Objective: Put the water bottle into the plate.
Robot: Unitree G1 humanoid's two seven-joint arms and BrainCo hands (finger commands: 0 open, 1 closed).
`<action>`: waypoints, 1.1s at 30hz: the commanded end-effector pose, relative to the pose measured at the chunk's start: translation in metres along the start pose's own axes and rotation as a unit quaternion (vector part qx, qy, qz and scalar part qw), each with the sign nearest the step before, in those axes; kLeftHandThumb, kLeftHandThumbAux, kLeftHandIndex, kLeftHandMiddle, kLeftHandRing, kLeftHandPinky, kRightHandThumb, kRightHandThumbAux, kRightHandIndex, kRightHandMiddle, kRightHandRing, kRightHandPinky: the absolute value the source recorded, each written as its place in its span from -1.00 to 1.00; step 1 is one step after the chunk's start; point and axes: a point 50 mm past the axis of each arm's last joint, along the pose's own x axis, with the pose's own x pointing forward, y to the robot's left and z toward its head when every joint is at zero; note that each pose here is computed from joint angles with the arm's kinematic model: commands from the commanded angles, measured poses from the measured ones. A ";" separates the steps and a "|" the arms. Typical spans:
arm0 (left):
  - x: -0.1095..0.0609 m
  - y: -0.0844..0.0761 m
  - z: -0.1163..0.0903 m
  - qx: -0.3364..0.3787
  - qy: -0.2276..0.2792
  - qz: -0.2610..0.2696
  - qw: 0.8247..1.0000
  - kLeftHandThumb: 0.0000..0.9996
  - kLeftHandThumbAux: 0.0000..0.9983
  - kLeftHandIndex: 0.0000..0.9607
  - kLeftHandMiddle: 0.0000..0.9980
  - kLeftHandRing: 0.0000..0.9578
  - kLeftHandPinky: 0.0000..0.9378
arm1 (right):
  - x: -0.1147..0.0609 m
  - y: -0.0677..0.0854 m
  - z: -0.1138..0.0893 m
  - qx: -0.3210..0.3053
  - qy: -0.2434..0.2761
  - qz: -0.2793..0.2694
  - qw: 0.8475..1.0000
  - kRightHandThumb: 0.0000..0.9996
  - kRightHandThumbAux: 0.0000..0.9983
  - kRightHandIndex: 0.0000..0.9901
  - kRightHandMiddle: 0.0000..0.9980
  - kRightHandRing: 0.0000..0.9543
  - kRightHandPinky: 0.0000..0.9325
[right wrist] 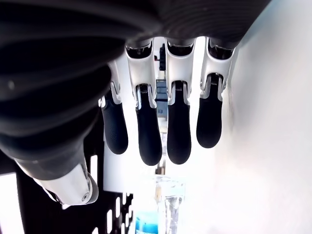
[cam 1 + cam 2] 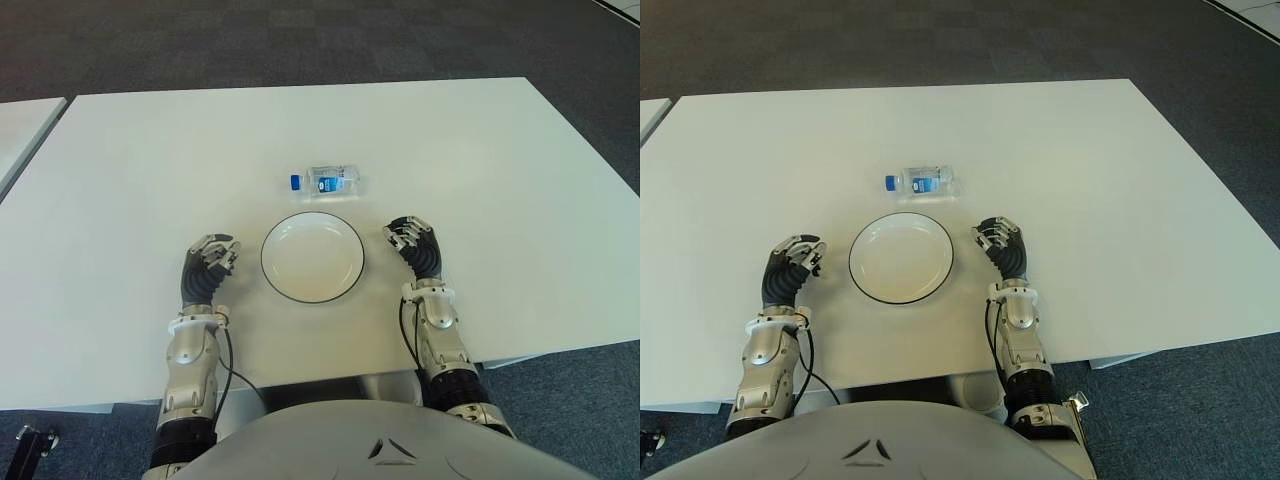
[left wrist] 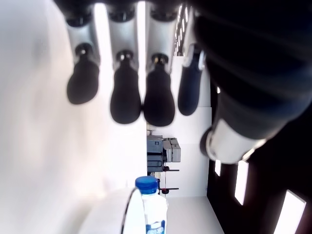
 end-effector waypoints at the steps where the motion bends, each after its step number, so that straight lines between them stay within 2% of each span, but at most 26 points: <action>1: 0.001 -0.001 0.000 -0.003 -0.003 0.005 1.000 0.41 0.45 -0.10 0.46 0.49 0.54 | 0.000 0.001 -0.005 -0.019 0.022 0.005 1.000 0.41 0.47 -0.14 -0.01 0.02 0.04; 3: 0.000 -0.001 0.000 -0.002 -0.005 0.002 1.000 0.41 0.45 -0.10 0.46 0.50 0.54 | 0.001 0.002 -0.002 -0.029 0.015 0.006 0.999 0.41 0.47 -0.14 -0.01 0.02 0.04; 6: 0.001 -0.002 0.000 0.000 -0.003 -0.002 1.000 0.40 0.45 -0.10 0.47 0.50 0.55 | 0.008 0.009 0.017 -0.056 -0.028 0.010 0.998 0.41 0.47 -0.14 -0.01 0.02 0.08; 11: 0.002 -0.003 0.000 -0.001 0.000 -0.005 1.000 0.40 0.45 -0.10 0.47 0.50 0.54 | 0.018 0.014 0.037 -0.097 -0.074 0.017 0.992 0.41 0.47 -0.14 0.00 0.06 0.18; 19: 0.002 -0.004 0.000 -0.002 0.002 -0.007 1.000 0.40 0.45 -0.10 0.46 0.49 0.53 | 0.041 0.014 0.054 -0.166 -0.128 0.036 0.977 0.40 0.47 -0.14 0.02 0.10 0.14; 26: 0.002 -0.004 -0.001 -0.005 0.013 0.001 1.000 0.40 0.45 -0.10 0.46 0.49 0.51 | 0.060 0.014 0.063 -0.243 -0.163 0.068 0.954 0.39 0.47 -0.15 -0.04 0.02 -0.04; 30: 0.002 -0.005 -0.001 -0.005 0.011 0.008 1.000 0.41 0.45 -0.10 0.46 0.48 0.52 | 0.081 0.024 0.077 -0.306 -0.178 0.107 0.929 0.39 0.47 -0.16 -0.11 -0.07 -0.11; 33: 0.001 -0.005 -0.001 -0.004 0.010 0.009 1.000 0.41 0.45 -0.10 0.45 0.48 0.52 | 0.088 0.030 0.085 -0.339 -0.186 0.137 0.912 0.38 0.46 -0.17 -0.20 -0.18 -0.23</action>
